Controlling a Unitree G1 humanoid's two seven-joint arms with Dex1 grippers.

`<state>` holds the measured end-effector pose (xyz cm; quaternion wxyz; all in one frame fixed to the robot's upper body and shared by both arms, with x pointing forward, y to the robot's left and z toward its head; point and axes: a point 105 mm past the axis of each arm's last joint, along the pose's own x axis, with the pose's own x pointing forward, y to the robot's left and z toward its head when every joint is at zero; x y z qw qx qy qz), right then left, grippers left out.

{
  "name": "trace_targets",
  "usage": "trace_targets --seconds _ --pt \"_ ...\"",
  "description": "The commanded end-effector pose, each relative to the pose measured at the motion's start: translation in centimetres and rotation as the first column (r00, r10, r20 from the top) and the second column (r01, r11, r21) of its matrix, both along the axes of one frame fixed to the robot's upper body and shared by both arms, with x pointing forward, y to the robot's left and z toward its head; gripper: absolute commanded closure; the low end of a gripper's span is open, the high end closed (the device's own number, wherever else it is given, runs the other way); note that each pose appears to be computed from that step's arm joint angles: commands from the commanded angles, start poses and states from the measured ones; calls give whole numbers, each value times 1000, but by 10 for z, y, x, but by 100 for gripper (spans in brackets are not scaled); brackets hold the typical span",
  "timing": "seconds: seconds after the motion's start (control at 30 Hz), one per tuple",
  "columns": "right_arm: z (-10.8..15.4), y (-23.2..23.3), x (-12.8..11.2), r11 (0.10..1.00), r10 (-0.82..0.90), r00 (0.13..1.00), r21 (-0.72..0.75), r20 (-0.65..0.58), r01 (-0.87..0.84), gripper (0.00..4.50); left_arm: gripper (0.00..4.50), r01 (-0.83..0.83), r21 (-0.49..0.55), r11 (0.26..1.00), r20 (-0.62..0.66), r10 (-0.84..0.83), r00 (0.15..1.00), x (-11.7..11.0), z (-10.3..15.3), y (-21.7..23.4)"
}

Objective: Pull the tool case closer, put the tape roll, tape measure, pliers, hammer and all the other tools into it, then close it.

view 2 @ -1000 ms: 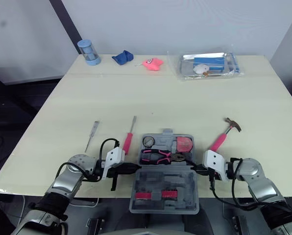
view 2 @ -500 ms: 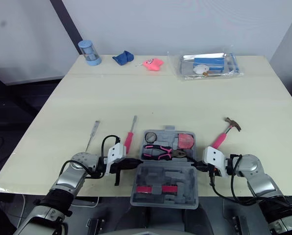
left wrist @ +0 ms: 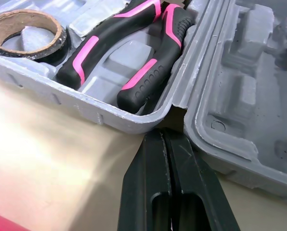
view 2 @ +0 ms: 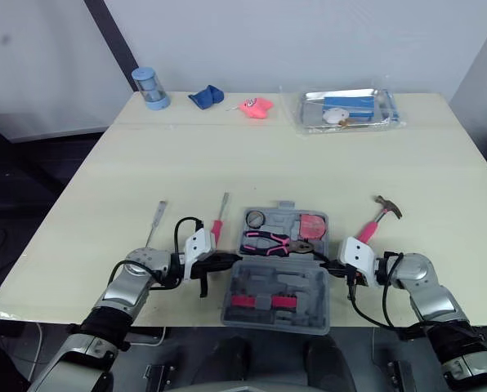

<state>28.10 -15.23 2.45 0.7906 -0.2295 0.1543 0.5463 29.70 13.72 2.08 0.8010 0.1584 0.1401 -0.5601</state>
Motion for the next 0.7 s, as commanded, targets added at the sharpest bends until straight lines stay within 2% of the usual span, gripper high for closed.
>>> trace_targets --seconds 0.03,0.7 --pt "5 5 8 1000 -12 999 10 47 11 448 443 0 -2 1000 4 0 1000 3 -3 -10" --pt "5 8 18 998 -62 993 27 99 59 448 443 -38 -15 999 32 39 999 17 -1 -18"
